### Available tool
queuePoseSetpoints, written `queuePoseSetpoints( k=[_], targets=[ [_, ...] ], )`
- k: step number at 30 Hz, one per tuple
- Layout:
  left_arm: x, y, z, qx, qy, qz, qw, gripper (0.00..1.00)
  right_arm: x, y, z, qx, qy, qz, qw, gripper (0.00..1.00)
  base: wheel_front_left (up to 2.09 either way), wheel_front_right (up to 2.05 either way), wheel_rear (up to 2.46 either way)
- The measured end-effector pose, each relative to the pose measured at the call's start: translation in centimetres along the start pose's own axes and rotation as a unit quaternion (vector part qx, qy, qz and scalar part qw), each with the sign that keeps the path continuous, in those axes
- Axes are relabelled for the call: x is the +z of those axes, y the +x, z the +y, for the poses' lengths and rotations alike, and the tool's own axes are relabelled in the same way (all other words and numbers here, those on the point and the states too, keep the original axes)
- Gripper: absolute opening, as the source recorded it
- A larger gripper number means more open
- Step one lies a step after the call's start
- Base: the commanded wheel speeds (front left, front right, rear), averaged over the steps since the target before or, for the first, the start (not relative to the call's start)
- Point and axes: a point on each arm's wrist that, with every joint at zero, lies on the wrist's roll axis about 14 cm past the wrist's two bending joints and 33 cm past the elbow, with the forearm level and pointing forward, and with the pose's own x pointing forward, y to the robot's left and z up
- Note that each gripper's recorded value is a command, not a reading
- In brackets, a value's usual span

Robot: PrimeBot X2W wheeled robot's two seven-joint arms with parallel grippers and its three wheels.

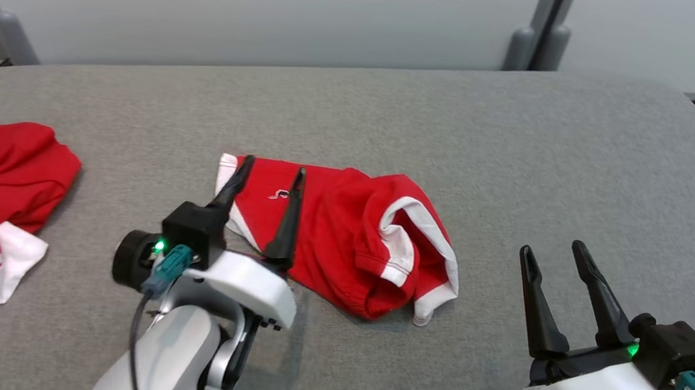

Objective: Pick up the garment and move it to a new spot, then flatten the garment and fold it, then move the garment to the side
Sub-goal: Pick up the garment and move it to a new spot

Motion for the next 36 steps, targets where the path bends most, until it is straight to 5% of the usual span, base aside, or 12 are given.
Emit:
queuePoseSetpoints(
  k=[14,36],
  targets=[
    [4.7,-9.5,9.9,0.173,0.018,-0.087,0.981,1.0,1.3,0.7,1.8,0.017,-0.006,-0.025,1.0,1.0,0.0,0.0,0.0],
    [2.0,-14.4,8.8,0.143,0.075,-0.045,0.986,1.0,-1.1,-3.7,1.6,0.005,-0.006,0.013,1.0,1.0,0.0,0.0,0.0]
  ],
)
